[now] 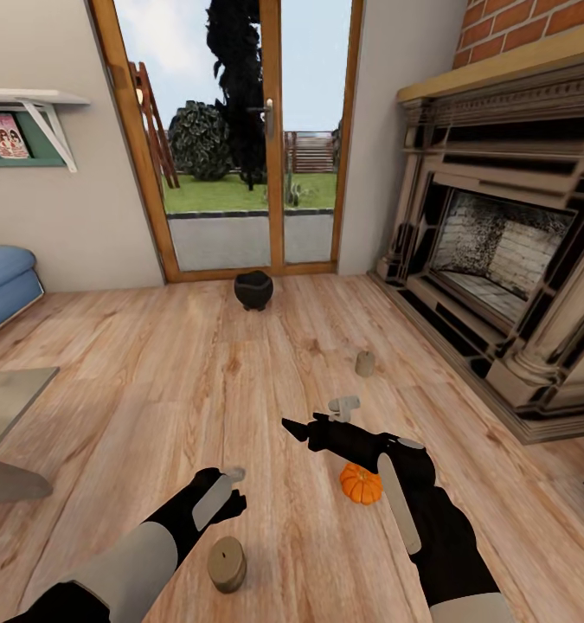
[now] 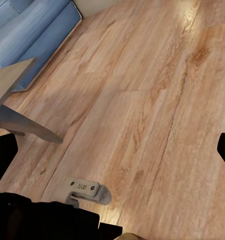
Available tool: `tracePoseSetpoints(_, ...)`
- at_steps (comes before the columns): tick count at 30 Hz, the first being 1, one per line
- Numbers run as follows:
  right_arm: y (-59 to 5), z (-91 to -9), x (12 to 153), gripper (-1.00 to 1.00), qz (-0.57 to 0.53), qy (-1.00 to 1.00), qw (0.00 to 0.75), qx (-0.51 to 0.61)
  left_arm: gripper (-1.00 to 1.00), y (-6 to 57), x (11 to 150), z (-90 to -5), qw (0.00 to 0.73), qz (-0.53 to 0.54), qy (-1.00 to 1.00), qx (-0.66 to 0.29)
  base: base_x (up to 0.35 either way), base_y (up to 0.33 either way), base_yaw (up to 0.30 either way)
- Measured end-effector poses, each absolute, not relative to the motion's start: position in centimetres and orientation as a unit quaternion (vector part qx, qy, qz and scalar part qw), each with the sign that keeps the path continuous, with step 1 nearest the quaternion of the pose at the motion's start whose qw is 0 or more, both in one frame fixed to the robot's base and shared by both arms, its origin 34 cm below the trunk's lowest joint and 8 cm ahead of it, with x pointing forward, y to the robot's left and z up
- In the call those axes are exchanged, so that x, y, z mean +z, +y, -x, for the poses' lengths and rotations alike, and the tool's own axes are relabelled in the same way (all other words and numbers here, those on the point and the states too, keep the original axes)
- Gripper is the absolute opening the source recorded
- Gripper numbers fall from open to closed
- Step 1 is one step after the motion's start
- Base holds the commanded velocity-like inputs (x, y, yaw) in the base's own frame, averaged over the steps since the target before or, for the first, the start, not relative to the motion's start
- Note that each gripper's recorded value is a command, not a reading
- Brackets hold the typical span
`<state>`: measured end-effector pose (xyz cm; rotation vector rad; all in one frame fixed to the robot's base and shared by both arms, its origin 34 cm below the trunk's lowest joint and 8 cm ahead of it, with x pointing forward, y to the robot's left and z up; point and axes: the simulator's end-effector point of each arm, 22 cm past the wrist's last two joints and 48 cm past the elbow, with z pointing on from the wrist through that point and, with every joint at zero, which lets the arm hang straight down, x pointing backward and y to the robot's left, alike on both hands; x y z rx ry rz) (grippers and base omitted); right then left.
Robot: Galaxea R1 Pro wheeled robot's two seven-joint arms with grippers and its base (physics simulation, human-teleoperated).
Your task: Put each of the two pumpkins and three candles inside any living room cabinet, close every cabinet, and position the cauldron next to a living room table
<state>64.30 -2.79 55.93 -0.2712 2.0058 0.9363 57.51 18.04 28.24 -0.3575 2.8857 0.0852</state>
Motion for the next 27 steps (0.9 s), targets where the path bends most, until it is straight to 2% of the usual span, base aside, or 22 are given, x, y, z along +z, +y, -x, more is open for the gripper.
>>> tracePoseSetpoints(27, -1.8, -63.8, 50.6, 1.0, 0.108, 0.824, 0.403, 0.383, 1.0, 18.1, 23.7, -55.4, 0.079, 0.122, 0.989, 0.034, 0.0, 0.0, 0.0)
